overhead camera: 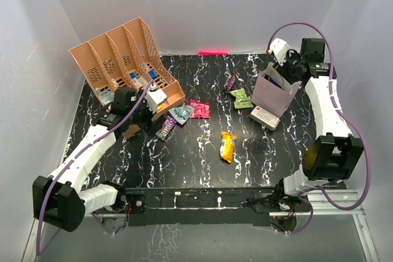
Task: Place the snacks into the paper bag
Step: Place the snack in the paper bag, then pick up the snack from the center of the board.
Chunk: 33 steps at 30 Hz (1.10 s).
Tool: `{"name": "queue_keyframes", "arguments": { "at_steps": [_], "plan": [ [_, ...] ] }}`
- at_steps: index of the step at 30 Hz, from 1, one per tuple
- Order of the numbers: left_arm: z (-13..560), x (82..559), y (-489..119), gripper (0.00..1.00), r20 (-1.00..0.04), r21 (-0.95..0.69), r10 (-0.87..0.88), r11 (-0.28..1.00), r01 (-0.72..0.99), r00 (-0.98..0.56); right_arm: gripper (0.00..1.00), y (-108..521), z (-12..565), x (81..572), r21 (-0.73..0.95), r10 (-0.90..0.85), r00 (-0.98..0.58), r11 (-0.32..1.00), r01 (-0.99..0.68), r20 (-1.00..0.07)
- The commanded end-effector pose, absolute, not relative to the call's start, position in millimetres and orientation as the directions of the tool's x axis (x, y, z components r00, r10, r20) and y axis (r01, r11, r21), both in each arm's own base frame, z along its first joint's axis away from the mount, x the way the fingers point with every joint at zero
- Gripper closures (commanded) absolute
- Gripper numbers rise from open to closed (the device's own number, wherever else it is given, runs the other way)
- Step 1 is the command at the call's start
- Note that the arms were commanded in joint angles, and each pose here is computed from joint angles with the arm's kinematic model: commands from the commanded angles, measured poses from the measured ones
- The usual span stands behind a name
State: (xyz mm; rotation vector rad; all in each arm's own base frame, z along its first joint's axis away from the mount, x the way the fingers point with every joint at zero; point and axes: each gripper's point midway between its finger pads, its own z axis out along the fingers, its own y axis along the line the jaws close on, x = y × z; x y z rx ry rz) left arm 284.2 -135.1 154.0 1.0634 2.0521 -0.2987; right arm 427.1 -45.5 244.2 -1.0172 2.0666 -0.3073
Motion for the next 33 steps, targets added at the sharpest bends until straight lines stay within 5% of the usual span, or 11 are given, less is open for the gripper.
{"name": "queue_keyframes", "arguments": {
  "at_steps": [1, 12, 20, 33],
  "plan": [
    [147.6, 285.5, -135.0, 0.02, -0.743, 0.128, 0.569, 0.636, 0.761, -0.352, 0.59, -42.9, 328.6, 428.8, -0.585, -0.703, -0.257, 0.701, -0.408, -0.663],
    [107.4, 282.1, -128.6, 0.02, -0.661, 0.122, 0.628, 0.629, 0.768, -0.410, 0.35, -14.3, 392.6, 394.9, -0.449, -0.538, -0.201, 0.818, -0.361, -0.819],
    [65.6, 286.8, -129.9, 0.05, -0.553, 0.113, 0.666, 0.655, 0.747, -0.500, 0.33, 56.3, 401.2, 371.6, -0.229, -0.375, -0.185, 0.816, -0.530, -0.909],
    [33.9, 295.2, -156.7, 0.18, -0.496, 0.061, 0.690, 0.634, 0.771, -0.528, 0.31, 132.4, 367.6, 349.1, -0.137, -0.362, -0.192, 0.710, -0.691, -0.912]
  ]
}}
